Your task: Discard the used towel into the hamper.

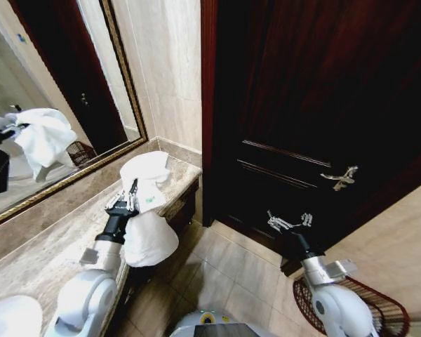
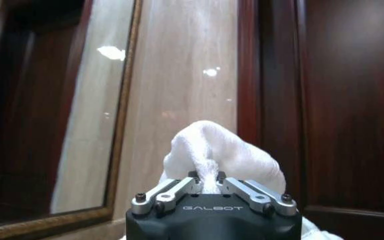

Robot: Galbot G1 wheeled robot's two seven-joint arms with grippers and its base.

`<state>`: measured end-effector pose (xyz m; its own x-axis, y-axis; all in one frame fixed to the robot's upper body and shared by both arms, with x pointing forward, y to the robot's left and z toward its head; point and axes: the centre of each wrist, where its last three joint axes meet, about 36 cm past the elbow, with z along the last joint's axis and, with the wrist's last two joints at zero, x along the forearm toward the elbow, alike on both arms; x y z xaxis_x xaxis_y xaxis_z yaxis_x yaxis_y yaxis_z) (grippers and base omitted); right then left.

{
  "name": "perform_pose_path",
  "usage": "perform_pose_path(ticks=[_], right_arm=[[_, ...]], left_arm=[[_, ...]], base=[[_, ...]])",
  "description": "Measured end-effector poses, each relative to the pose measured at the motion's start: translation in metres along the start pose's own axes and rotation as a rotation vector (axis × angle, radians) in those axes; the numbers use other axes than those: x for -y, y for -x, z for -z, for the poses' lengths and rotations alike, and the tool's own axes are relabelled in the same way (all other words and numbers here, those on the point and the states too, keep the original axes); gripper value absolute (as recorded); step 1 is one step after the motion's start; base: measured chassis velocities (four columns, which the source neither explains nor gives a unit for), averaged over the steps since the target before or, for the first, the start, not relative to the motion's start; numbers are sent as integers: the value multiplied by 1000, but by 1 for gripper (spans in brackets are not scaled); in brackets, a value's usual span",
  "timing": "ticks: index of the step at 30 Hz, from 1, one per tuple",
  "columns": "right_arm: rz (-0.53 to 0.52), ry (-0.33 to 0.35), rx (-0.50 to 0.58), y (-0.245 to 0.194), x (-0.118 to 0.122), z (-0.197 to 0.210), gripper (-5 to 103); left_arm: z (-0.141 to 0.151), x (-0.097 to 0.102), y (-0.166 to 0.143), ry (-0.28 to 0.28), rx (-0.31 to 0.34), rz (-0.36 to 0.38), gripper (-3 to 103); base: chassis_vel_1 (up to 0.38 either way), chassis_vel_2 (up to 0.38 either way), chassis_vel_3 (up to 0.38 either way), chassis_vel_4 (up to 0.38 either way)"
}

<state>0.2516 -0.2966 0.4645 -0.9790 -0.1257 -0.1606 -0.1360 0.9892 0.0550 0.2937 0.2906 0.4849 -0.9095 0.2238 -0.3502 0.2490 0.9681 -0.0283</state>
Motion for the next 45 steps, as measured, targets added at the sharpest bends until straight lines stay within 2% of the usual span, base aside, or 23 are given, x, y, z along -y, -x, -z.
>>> perform_pose_path(ticks=[3, 4, 10, 15, 26, 45], right_arm=[[-6, -2, -1, -2, 3, -1, 100], [-11, -2, 0, -3, 4, -3, 100], [-10, 1, -1, -2, 2, -3, 100], [-8, -4, -4, -3, 0, -3, 100], [-4, -15, -24, -5, -4, -1, 100], [-6, -44, -46, 0, -2, -6, 100]], left_arm=[[-6, -7, -4, -8, -34, -18, 5], [-15, -8, -8, -25, -69, -43, 5], [-27, -4, -5, -64, -31, -85, 5], [-27, -4, -3, -65, -19, -85, 5], [-46, 2, -12, -68, -52, -59, 5], [-49, 7, -23, -57, -76, -36, 5]], base=[[0, 0, 0, 0], [0, 0, 0, 0], [0, 0, 0, 0], [0, 0, 0, 0], [0, 0, 0, 0], [0, 0, 0, 0]])
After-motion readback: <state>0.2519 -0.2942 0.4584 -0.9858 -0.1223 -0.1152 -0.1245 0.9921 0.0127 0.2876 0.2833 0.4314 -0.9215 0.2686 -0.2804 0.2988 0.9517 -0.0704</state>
